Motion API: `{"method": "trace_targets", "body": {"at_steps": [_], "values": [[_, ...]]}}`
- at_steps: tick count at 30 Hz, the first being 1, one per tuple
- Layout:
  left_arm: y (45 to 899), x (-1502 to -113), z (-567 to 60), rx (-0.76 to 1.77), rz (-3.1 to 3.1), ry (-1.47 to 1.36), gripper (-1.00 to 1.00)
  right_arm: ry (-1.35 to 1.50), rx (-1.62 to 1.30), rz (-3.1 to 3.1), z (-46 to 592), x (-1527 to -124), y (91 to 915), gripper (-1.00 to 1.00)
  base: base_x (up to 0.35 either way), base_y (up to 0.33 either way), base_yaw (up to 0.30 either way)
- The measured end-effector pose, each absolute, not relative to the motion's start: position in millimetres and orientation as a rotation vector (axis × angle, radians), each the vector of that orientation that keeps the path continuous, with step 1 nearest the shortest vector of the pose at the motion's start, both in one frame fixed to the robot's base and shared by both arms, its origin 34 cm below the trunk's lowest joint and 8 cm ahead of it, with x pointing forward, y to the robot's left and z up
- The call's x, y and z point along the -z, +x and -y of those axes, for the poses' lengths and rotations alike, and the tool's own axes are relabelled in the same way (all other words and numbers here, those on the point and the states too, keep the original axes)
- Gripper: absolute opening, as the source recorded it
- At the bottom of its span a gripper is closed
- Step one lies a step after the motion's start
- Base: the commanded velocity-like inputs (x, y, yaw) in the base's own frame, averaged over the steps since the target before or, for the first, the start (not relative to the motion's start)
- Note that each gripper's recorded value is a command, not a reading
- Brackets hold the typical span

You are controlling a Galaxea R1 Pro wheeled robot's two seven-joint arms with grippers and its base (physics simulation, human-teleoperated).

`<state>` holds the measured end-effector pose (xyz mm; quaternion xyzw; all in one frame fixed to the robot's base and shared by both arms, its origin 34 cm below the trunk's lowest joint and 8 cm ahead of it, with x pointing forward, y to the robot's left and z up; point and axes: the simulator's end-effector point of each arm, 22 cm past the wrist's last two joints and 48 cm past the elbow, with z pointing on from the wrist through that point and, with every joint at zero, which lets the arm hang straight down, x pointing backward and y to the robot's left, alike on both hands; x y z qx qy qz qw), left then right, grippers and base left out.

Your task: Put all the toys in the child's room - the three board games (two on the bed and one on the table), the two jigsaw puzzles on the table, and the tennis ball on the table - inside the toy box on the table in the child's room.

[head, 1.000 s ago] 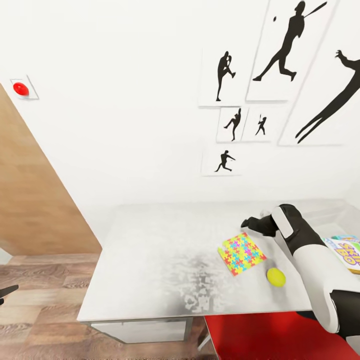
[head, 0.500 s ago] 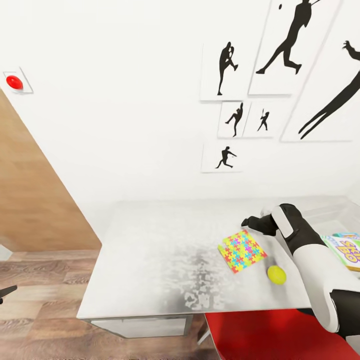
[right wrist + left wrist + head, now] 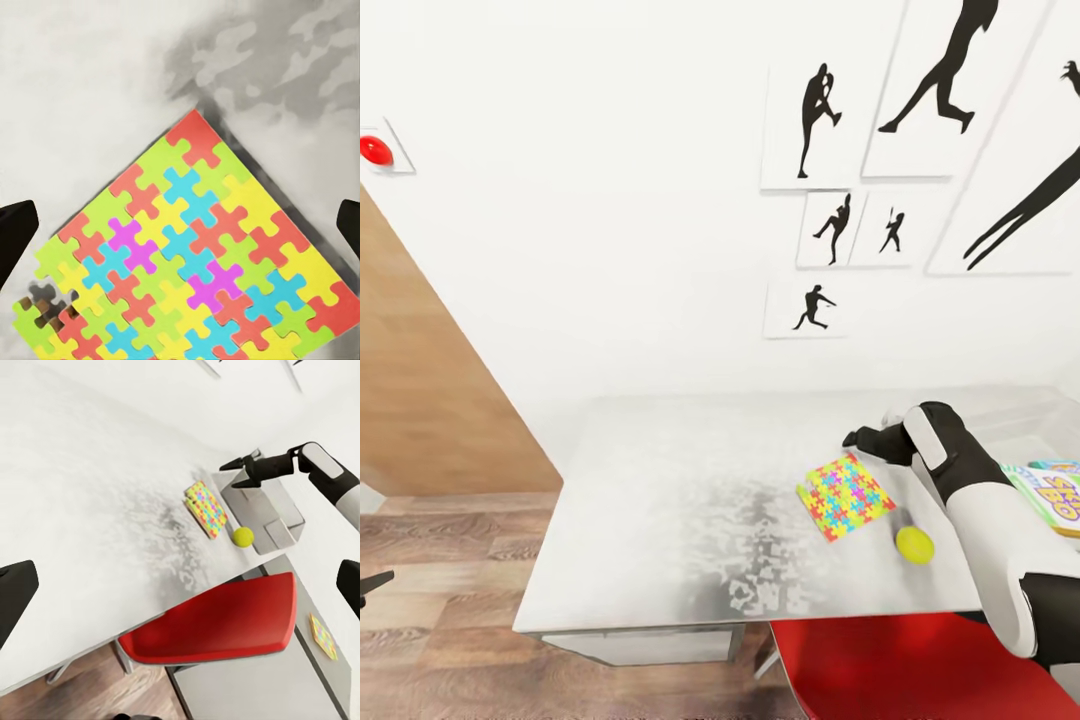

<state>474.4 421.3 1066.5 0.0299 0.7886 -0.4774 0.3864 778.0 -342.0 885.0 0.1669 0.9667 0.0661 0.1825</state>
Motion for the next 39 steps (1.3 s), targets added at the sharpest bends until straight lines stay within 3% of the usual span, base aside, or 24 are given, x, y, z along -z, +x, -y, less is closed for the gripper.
{"method": "trace_targets", "body": {"at_steps": [39], "values": [[479, -1046, -425, 1.217, -2.057, 0.035, 1.0, 0.504, -0.138, -2.755, 369, -861, 782, 1.0, 0.0, 0.0, 0.0]]}}
